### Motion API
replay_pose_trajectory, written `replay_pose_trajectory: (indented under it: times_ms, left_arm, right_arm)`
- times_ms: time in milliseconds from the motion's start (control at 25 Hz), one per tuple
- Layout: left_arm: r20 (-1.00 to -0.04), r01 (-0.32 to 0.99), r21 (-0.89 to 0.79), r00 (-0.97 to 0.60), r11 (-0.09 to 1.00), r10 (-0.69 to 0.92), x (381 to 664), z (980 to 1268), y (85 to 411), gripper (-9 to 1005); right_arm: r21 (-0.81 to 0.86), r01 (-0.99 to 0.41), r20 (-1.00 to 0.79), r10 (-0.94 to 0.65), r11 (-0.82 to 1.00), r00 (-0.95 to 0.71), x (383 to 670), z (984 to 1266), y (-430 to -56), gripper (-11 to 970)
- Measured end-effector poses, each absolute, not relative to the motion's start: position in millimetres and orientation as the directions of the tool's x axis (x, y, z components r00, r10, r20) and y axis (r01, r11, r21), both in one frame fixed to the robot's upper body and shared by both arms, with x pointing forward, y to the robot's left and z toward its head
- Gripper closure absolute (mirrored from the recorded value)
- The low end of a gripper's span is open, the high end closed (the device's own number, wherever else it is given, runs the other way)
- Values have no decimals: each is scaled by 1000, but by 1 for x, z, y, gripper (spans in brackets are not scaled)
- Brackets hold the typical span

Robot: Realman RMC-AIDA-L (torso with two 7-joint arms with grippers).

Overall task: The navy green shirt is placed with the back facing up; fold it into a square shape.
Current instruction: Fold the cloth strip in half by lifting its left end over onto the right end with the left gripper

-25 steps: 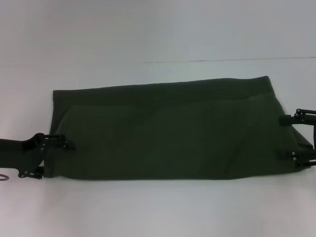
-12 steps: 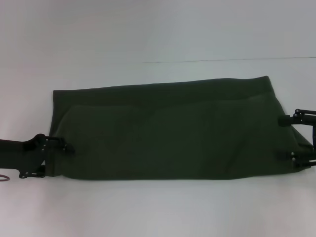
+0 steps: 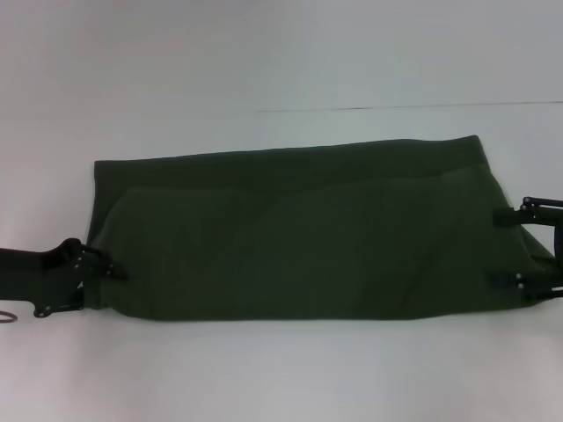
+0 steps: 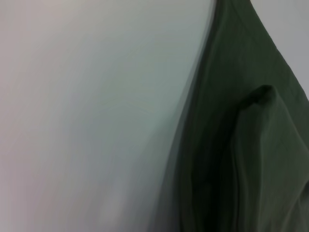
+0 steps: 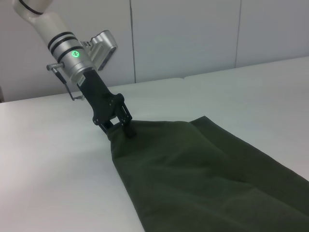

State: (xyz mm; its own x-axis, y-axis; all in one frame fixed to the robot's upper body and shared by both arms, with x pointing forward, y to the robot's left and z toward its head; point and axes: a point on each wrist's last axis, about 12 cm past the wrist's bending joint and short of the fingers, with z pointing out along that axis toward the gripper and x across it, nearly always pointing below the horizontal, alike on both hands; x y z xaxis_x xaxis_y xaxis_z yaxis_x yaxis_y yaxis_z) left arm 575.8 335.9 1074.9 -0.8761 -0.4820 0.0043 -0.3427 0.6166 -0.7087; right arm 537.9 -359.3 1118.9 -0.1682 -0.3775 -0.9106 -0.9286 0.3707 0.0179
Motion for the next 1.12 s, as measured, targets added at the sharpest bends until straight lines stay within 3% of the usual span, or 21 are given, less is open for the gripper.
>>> replay_pose_trajectory:
  times_ms: [520, 720, 920, 1120]
  left_arm:
    - [-31, -313, -687, -889, 656, -457, 581, 1075, 333, 661]
    - [-34, -310, -691, -888, 653, -458, 581, 1076, 333, 836]
    - [-38, -308, -691, -888, 654, -458, 581, 1076, 333, 947]
    - [-40, -306, -691, -888, 655, -458, 581, 1076, 333, 947]
  right_arm:
    - [19, -928, -910, -378, 371, -169, 540, 1120, -358, 51]
    - [18, -928, -911, -377, 372, -169, 540, 1120, -357, 52]
    - [17, -929, -911, -377, 371, -167, 541, 1120, -356, 52]
    - [16, -929, -911, -377, 369, -165, 542, 1120, -355, 53]
